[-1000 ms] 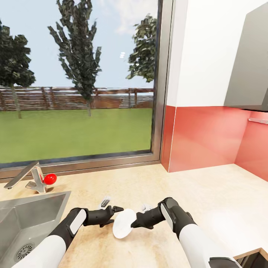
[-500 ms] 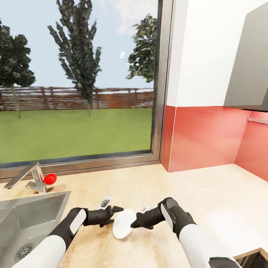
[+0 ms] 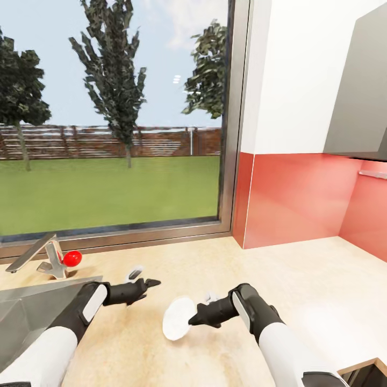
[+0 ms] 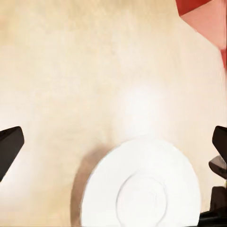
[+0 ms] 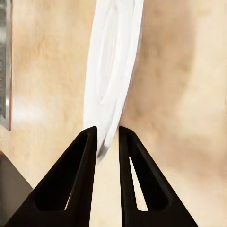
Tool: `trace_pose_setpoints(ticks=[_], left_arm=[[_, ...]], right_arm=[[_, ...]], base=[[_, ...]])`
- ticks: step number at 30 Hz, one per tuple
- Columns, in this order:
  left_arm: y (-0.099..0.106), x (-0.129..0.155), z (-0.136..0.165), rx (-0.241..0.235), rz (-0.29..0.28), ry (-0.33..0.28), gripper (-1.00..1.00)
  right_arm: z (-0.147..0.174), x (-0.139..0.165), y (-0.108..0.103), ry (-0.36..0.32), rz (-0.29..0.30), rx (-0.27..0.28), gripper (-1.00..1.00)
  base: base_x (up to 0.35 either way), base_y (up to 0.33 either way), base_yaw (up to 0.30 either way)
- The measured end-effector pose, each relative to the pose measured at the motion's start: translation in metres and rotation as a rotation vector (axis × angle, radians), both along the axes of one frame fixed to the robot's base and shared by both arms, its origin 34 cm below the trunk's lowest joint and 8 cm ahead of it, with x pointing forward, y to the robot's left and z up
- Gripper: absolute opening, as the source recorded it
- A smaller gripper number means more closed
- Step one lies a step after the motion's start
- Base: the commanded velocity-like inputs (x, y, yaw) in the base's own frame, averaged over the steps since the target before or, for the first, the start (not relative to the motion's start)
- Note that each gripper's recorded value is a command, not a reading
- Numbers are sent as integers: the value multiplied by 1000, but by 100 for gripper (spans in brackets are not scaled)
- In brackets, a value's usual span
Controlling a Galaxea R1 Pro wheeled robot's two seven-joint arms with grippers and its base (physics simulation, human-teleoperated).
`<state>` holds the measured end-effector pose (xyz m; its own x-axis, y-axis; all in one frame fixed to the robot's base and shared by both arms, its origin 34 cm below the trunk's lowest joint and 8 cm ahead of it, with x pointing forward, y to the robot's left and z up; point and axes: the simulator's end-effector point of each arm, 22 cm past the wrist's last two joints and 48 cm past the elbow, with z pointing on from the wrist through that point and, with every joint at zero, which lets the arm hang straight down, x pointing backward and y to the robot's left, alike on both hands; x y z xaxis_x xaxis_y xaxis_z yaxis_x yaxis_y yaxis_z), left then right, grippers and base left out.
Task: Set up a coffee station on the kitchen countertop: keep the coffee maker on the countertop, move the bottle of coffee from the kitchen shelf to the counter next to the coffee maker, place a paper coffee filter on top of the coffee maker, put the saucer next to the coffee maker with the coffee cup on the saucer, and place the electric kettle next to the coffee maker.
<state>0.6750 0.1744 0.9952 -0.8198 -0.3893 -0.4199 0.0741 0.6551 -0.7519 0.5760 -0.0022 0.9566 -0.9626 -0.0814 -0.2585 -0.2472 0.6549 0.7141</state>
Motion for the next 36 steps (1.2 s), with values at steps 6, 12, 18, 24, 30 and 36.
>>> trace_pose_setpoints(ticks=[6,12,18,24,30,36], left_arm=[[18,22,64,36,-13,-128,100],[31,24,74,58,-9,-153,100],[30,23,73,63,-14,-152,100],[29,22,73,63,-16,-151,100],[28,22,72,63,-18,-151,100],[27,22,73,59,-21,-152,100]], right_arm=[[43,40,-17,-147,-51,5,-100],[66,85,-69,-265,-197,-101,-100],[96,116,-94,-407,-285,-127,-100],[113,123,-99,-456,-301,-121,-100],[140,132,-108,-526,-322,-119,-100],[147,134,-117,-547,-332,-128,-100]], base=[[-18,0,0],[-262,0,0],[-335,0,0],[-337,0,0],[-337,0,0],[-337,0,0]])
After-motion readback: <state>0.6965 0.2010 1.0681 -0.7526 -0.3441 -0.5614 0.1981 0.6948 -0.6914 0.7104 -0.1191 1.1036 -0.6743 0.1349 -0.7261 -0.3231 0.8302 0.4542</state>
